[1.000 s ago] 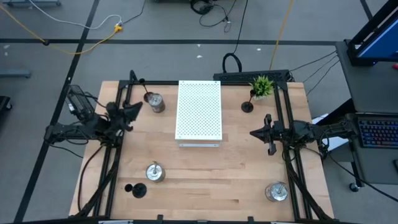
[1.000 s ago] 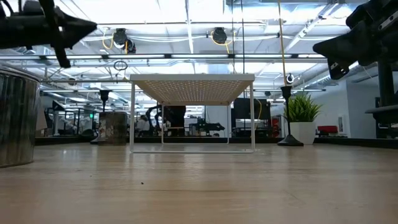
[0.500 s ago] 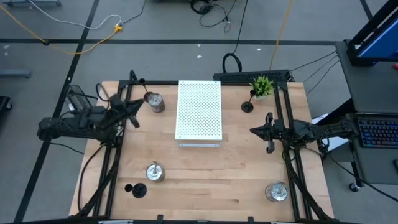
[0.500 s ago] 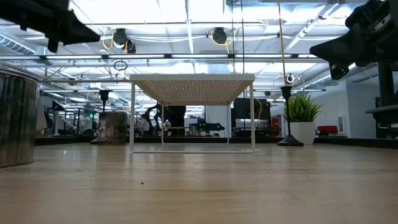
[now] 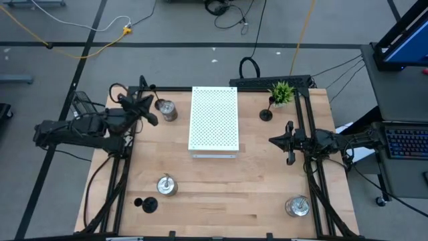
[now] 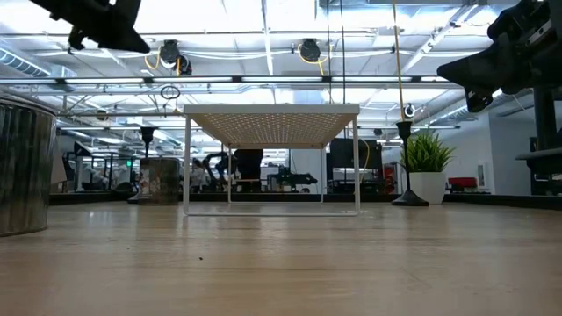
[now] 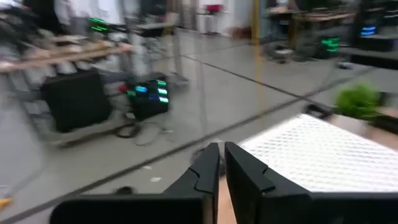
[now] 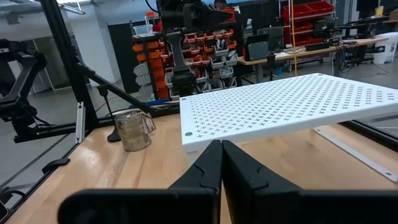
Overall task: Pick & Place candle stick holders
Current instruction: Put the top left black candle holder on the shelf
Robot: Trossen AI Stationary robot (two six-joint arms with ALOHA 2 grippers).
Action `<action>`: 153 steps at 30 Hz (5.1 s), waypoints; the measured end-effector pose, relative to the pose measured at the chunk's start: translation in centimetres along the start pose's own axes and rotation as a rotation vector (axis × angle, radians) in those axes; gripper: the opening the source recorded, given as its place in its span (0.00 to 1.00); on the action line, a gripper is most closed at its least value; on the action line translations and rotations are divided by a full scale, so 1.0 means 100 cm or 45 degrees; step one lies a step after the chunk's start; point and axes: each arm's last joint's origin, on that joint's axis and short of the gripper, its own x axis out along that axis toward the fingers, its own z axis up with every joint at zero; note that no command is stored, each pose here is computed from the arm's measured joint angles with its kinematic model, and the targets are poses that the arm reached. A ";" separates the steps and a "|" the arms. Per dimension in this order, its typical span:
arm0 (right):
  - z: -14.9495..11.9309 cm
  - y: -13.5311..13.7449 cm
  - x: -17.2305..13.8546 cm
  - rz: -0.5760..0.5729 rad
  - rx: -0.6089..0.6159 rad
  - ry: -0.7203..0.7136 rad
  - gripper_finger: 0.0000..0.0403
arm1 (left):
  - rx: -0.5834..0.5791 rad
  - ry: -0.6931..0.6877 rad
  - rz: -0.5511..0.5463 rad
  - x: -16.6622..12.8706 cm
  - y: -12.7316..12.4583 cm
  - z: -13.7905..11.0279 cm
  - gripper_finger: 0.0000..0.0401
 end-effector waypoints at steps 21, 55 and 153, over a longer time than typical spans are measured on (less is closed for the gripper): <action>-0.001 0.000 0.000 -0.005 -0.002 0.007 0.00 | -0.291 0.232 0.221 0.047 0.012 -0.013 0.08; -0.001 0.000 0.000 -0.005 -0.002 0.007 0.00 | 0.139 0.835 0.382 0.106 0.030 0.029 0.08; 0.000 -0.001 0.000 -0.036 -0.002 0.002 0.00 | -0.199 1.099 0.505 0.158 0.088 -0.099 0.20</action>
